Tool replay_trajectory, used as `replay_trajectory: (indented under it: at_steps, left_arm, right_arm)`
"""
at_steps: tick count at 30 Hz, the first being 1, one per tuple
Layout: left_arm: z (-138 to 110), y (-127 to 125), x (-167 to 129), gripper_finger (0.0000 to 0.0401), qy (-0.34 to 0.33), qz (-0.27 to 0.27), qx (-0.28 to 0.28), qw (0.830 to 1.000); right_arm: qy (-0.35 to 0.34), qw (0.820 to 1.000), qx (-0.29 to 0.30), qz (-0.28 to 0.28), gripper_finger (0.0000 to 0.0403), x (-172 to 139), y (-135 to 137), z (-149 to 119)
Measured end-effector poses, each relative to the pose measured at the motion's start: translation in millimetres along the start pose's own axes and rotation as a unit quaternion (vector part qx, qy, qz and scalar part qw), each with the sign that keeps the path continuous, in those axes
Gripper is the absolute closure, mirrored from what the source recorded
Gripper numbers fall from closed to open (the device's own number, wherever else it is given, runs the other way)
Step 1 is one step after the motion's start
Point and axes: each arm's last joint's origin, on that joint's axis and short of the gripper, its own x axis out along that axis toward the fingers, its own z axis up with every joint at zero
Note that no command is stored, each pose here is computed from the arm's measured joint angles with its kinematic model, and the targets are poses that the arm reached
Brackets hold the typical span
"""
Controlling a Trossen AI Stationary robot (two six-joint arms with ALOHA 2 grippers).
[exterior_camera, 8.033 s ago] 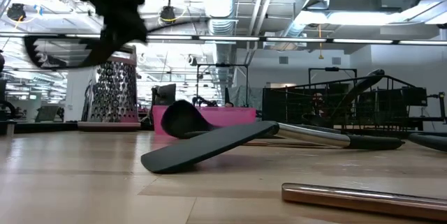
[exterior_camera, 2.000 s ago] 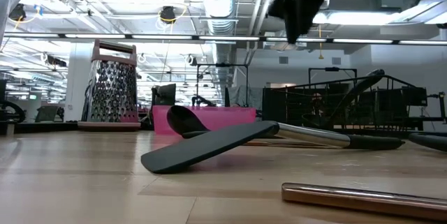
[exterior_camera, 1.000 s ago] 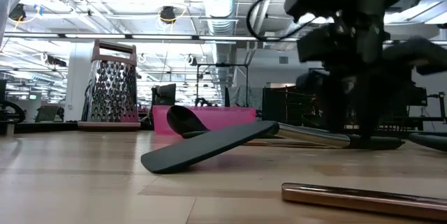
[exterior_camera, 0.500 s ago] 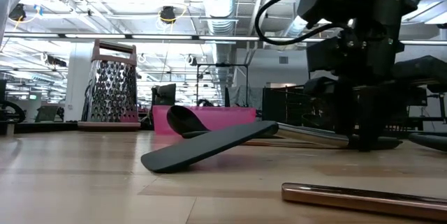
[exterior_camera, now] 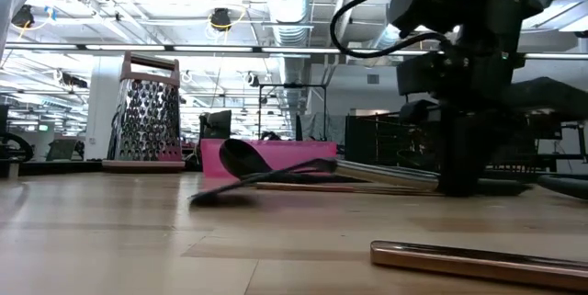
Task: Pick & Place Kitchen Items
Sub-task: Put the black spatula into the transparent bin
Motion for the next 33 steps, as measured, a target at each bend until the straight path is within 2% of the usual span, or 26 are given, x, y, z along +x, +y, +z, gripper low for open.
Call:
replay_trajectory:
  at_steps: [9,14,18,24,33]
  left_arm:
    - [0.0,0.0,0.0,0.0187,0.0,0.0,0.0,1.0]
    - [0.1,0.0,0.0,0.0187,0.0,0.0,0.0,1.0]
    - [0.1,0.0,0.0,0.0187,-0.001,0.001,0.001,1.0]
    - [0.5,0.5,0.0,0.0187,-0.006,0.01,0.002,1.0]
    - [3.7,1.7,-0.1,0.0187,-0.033,0.04,-0.005,0.999]
  right_arm:
    - [-0.097,0.993,0.06,-0.006,0.033,-52.7,-24.8,13.0]
    - [-0.167,0.98,0.104,-0.009,0.0328,-90.5,-37.7,10.0]
    - [-0.232,0.963,0.135,-0.012,0.0327,-123.6,-46.1,4.4]
    - [-0.345,0.922,0.174,-0.015,0.0327,-167.7,-55.9,-5.8]
    - [-0.507,0.843,0.177,-0.024,0.0326,-216.8,-62.6,-11.7]
